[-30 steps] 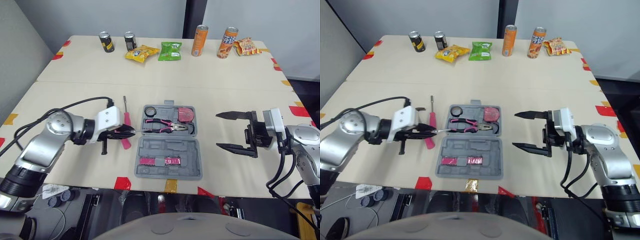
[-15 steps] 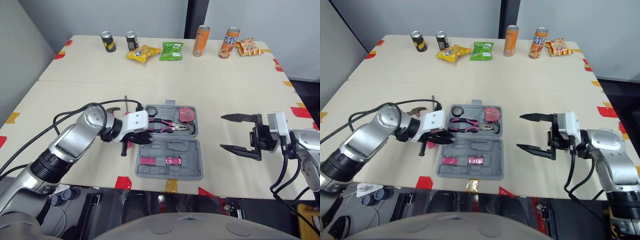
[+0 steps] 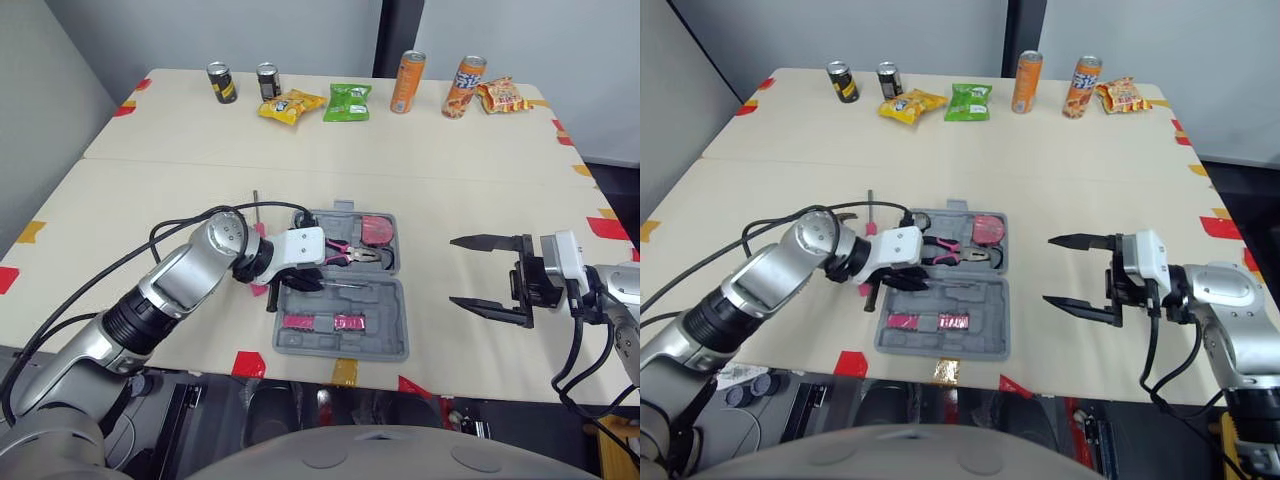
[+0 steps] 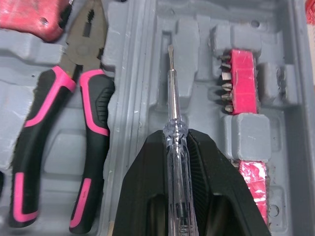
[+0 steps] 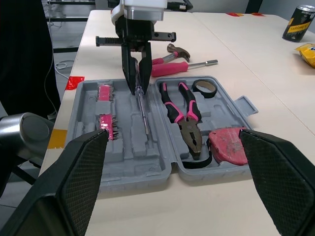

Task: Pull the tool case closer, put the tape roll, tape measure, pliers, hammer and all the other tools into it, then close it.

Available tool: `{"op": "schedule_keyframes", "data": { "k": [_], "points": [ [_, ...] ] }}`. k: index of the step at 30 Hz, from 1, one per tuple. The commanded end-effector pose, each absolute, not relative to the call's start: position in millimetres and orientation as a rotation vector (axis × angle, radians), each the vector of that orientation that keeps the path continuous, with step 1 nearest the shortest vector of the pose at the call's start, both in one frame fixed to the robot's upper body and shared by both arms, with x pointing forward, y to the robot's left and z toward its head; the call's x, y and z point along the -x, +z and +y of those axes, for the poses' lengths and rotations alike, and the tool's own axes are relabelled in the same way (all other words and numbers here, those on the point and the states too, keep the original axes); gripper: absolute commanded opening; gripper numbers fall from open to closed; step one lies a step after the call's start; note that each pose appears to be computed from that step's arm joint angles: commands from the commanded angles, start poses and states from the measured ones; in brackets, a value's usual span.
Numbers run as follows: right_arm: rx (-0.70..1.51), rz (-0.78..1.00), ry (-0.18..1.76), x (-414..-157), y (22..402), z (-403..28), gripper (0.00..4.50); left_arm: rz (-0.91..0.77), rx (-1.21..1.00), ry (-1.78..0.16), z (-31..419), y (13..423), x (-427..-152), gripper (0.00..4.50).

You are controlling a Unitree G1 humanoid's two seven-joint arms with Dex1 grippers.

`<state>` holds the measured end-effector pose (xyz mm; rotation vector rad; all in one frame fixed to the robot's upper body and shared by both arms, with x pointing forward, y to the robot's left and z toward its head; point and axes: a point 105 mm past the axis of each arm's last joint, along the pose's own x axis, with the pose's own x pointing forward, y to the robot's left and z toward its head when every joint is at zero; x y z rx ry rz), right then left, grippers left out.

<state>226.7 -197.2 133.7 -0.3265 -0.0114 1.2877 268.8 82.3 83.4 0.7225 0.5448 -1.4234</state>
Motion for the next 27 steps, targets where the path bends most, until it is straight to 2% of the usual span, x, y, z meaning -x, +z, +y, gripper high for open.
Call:
{"op": "schedule_keyframes", "data": {
  "k": [1,27],
  "points": [
    [0.370,-0.044,1.273,-225.8,143.5,-201.0,4.50,0.531,-0.739,-1.414,81.2,88.2,-271.6,0.10],
    [0.358,-0.059,1.259,-224.6,142.4,-191.9,4.50,0.532,-0.749,-1.454,60.7,77.4,-275.4,0.10]
  ]
}}
